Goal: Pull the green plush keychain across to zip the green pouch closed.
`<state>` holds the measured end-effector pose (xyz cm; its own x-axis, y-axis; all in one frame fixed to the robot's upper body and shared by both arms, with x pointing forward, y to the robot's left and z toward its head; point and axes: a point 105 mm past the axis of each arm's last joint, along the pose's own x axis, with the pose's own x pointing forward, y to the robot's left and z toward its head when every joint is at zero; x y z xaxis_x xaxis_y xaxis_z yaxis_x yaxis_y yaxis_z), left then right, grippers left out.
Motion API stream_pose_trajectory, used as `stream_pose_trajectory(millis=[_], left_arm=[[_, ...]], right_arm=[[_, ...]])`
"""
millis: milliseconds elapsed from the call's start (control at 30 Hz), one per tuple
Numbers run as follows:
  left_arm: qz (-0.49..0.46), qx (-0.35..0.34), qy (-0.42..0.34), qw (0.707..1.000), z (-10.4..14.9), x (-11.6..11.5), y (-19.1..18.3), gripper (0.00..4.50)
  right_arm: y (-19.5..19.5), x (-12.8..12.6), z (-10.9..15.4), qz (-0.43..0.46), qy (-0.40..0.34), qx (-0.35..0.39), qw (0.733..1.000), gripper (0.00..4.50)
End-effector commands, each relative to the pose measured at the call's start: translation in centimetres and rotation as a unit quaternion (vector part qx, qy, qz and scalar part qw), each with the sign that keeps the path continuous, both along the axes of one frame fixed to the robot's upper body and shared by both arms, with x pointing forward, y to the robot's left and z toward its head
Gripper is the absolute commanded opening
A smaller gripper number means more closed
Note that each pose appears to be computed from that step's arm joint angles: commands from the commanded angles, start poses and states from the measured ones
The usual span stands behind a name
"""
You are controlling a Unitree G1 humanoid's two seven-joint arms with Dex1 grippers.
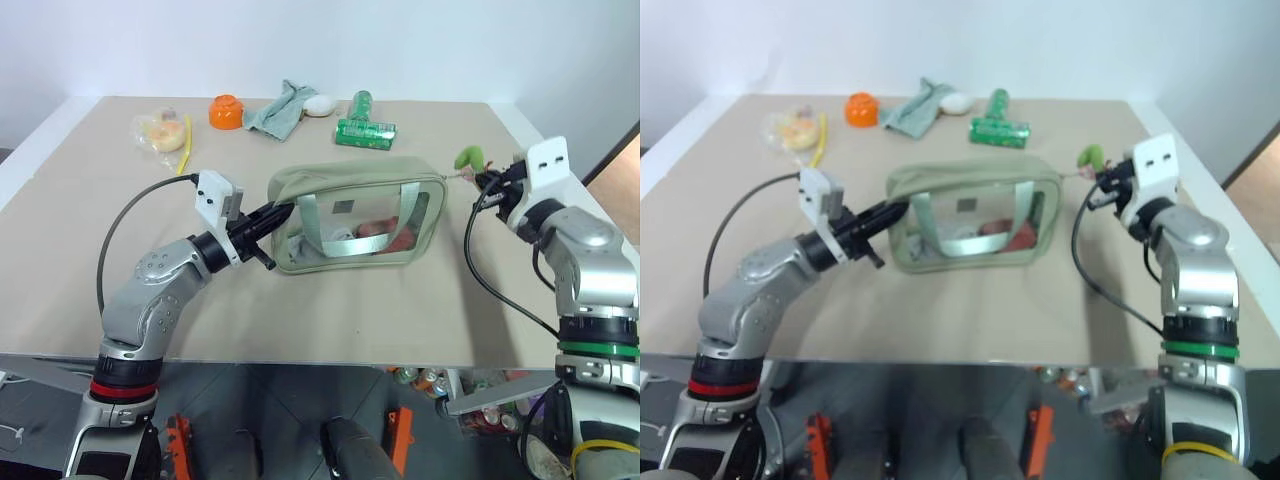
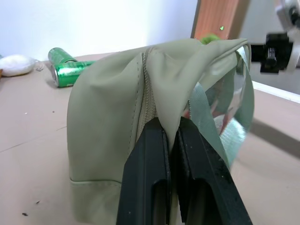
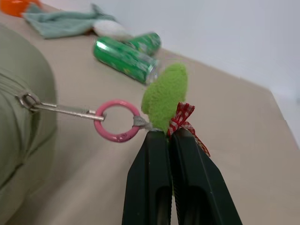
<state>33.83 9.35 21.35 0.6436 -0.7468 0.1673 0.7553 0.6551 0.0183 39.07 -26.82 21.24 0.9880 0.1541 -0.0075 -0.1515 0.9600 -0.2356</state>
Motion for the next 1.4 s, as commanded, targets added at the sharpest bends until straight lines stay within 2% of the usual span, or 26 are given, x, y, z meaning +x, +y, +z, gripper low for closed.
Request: stream_pose_trajectory(millis=[33, 233, 367, 500, 633, 700, 800, 833, 967, 1233, 1333, 1400], left_arm=[[0.028, -0.006, -0.048, 0.998, 2.2, 0.1, 1.5, 0.0], [0.019, -0.005, -0.052, 0.998, 2.1, 0.0, 1.2, 0.0], [0.012, -0.002, -0.049, 0.999, 1.9, -0.1, 1.0, 0.0], [0.01, 0.001, -0.053, 0.999, 2.0, -0.1, 1.0, 0.0], [0.009, 0.007, -0.055, 0.998, 1.9, -0.1, 1.1, 0.0], [0.011, 0.016, -0.063, 0.998, 1.9, -0.1, 1.2, 0.0], [0.018, 0.011, -0.068, 0.997, 2.1, -0.1, 1.8, 0.0], [0.02, 0.012, -0.077, 0.997, 2.4, -0.3, 2.1, 0.38], [0.022, 0.013, -0.097, 0.995, 3.2, -1.0, 3.0, 1.73], [0.041, 0.039, -0.101, 0.993, 2.4, -2.1, 5.0, 4.45], [0.074, 0.038, -0.1, 0.991, 2.5, -2.3, 6.9, 4.45], [0.127, 0.065, -0.088, 0.986, 1.6, -2.9, 10.1, 4.45]], right_arm=[[-3.4, -1.6, 0.7, -0.091, -0.016, 0.05, 0.994, 0.01], [0.2, -3.2, -4.1, -0.07, 0.049, 0.101, 0.991, 0.01], [1.4, -3.8, -5.0, -0.06, 0.064, 0.124, 0.988, 0.01], [1.6, -3.9, -3.8, -0.041, 0.052, 0.107, 0.992, 1.18], [2.3, -3.7, -1.8, -0.001, 0.027, 0.107, 0.994, 2.74], [2.5, -3.7, -0.3, 0.018, 0.007, 0.102, 0.995, 3.26], [1.7, -3.9, 1.6, 0.032, -0.021, 0.095, 0.995, 4.36], [1.3, -4.3, 2.2, 0.045, -0.023, 0.084, 0.995, 4.5], [1.4, -5.9, 3.0, 0.112, -0.013, 0.072, 0.991, 4.5], [4.3, -8.5, 2.0, 0.222, 0.05, 0.063, 0.972, 4.5], [4.8, -9.3, 1.8, 0.247, 0.068, 0.054, 0.965, 4.5], [5.9, -10.4, 1.2, 0.276, 0.089, 0.035, 0.956, 4.5]])
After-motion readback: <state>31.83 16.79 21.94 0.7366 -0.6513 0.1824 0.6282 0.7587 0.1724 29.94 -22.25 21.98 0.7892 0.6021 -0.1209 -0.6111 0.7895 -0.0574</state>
